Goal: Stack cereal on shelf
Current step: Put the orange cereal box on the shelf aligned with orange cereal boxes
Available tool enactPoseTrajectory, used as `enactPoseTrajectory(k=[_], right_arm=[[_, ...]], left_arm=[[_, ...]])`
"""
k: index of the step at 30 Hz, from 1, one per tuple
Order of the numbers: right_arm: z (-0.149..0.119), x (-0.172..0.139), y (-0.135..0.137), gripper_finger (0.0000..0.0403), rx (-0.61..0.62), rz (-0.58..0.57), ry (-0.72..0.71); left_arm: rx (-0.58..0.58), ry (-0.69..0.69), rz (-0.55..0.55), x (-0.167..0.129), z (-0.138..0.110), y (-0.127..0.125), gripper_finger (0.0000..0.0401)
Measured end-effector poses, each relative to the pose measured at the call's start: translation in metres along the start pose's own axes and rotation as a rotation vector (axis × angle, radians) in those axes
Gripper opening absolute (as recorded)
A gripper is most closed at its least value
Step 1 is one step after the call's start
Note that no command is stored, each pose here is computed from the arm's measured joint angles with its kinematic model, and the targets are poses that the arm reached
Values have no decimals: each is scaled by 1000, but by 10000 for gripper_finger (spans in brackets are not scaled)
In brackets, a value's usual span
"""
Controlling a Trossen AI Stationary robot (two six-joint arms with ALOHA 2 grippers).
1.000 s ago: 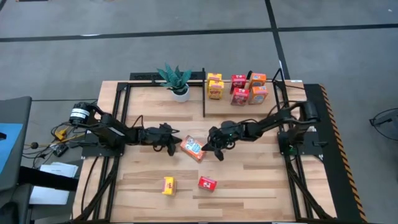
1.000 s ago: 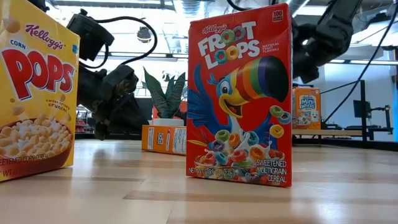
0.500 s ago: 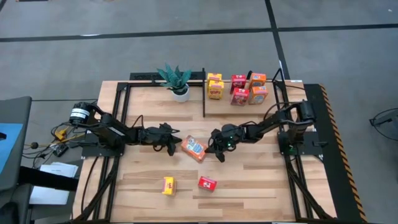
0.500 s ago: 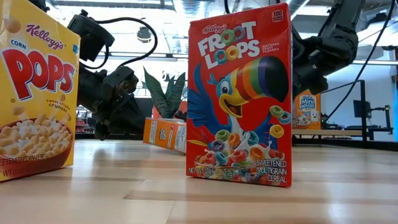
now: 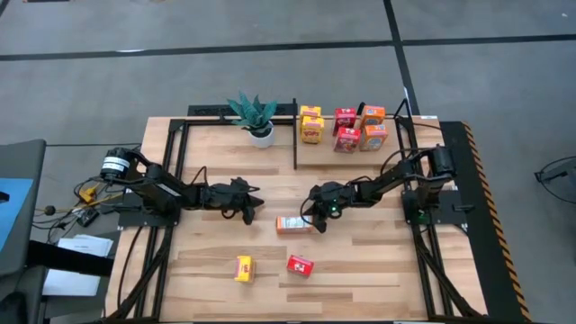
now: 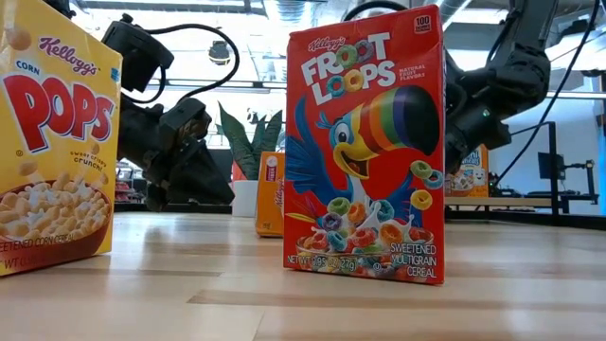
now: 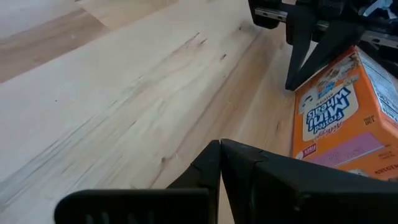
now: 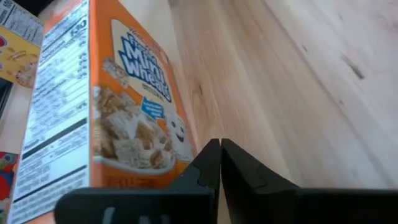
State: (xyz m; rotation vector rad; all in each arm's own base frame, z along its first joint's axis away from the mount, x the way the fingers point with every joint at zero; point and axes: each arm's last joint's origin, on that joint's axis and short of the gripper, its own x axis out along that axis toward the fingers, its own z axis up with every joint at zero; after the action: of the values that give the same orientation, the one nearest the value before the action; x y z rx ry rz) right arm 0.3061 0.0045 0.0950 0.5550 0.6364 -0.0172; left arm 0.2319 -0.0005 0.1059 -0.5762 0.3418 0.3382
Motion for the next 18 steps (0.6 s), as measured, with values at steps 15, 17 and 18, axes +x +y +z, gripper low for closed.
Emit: enactPoseTrajectory(k=[15,17,18], right_arm=[[32,-51,16,59,34,14,-10],[42,-66,23,85,34,1,6],[48,-74,28,101,15,-2,12]], left_arm=[[6,-6,2,1,2,2,11],[12,-7,3,1,2,2,25],[17,-7,3,1,2,2,33]])
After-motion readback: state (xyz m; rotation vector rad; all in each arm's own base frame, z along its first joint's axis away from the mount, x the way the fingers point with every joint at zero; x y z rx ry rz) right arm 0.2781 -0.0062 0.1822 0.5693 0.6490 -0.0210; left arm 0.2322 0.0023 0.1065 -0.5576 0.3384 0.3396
